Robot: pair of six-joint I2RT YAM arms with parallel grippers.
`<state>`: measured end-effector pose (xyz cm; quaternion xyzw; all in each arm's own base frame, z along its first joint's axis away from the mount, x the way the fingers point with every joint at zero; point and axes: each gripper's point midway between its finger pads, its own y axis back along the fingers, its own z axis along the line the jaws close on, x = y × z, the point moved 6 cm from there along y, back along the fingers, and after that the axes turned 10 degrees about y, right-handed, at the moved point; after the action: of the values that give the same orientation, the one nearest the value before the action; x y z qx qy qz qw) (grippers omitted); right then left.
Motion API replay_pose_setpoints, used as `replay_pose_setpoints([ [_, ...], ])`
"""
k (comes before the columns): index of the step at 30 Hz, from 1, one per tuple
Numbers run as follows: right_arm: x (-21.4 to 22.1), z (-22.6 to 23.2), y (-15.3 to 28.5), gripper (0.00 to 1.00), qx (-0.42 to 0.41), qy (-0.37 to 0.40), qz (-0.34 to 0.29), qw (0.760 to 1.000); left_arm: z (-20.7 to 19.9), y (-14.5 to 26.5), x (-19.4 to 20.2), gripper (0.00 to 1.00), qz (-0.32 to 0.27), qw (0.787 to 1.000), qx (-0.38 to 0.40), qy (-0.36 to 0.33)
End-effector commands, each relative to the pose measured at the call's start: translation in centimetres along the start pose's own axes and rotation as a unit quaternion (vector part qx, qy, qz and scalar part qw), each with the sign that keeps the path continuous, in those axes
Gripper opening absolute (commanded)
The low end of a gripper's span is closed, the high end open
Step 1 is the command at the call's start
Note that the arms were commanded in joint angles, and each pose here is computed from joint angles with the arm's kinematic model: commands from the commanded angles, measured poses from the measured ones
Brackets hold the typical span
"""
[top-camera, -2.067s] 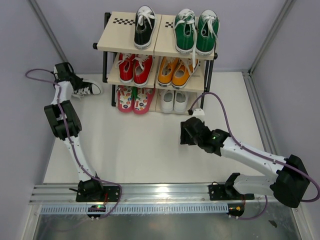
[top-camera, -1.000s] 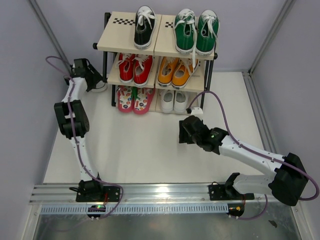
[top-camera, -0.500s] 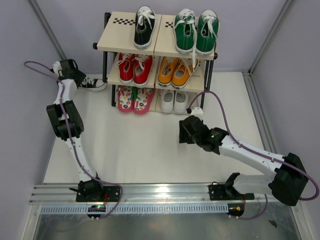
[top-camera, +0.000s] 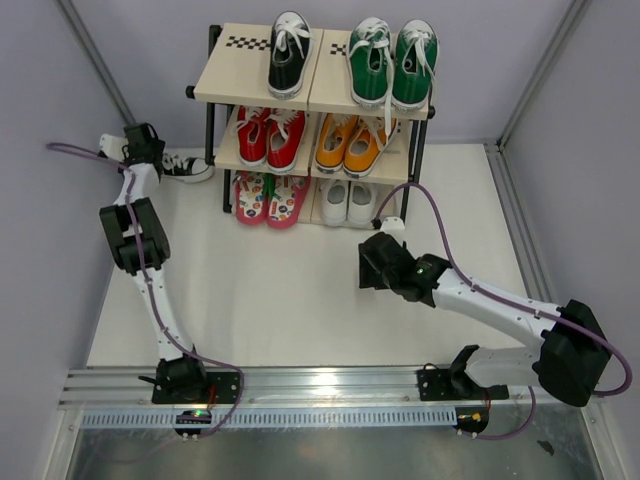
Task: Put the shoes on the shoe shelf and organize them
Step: Pick up the shoe.
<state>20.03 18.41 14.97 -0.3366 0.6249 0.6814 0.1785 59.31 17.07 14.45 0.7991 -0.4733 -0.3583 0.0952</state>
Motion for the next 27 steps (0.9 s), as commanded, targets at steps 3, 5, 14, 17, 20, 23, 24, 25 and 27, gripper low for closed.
replay_pose_setpoints([
  [3,-1.4,0.3,-0.1,0.64,0.009,-0.013,-0.017,1.000,-0.7,-1.9,-0.1,0.70,-0.036,0.997,0.021,0.068],
  [5,-1.4,0.3,-0.1,0.64,0.010,-0.012,-0.014,1.000,-0.5,-2.4,0.1,0.71,-0.039,0.996,0.025,0.072],
  [14,-1.4,0.5,-0.4,0.64,0.011,-0.011,-0.008,1.000,-1.6,-4.3,1.2,0.67,-0.006,0.998,0.037,0.059],
  [17,-1.5,0.5,-0.4,0.64,0.010,-0.013,-0.008,1.000,-0.1,-5.1,2.3,0.62,0.012,0.999,0.008,0.052],
  [20,-1.5,0.6,-0.4,0.64,0.010,-0.015,-0.009,1.000,1.4,-5.1,3.4,0.52,0.035,0.999,-0.021,0.035],
  [23,-1.5,0.6,-0.4,0.64,0.008,-0.014,-0.010,1.000,1.9,-4.7,4.0,0.38,0.061,0.998,-0.026,0.014],
  [24,-1.5,0.6,-0.4,0.64,0.008,-0.012,-0.010,1.000,2.0,-4.6,4.1,0.35,0.067,0.997,-0.026,0.012],
  [25,-1.4,0.6,-0.4,0.64,0.007,-0.011,-0.010,1.000,1.9,-4.5,4.1,0.30,0.072,0.997,-0.025,0.008],
  [27,-1.5,0.6,-0.4,0.64,0.004,-0.010,-0.012,1.000,1.8,-4.3,4.3,0.20,0.082,0.996,-0.018,-0.006],
])
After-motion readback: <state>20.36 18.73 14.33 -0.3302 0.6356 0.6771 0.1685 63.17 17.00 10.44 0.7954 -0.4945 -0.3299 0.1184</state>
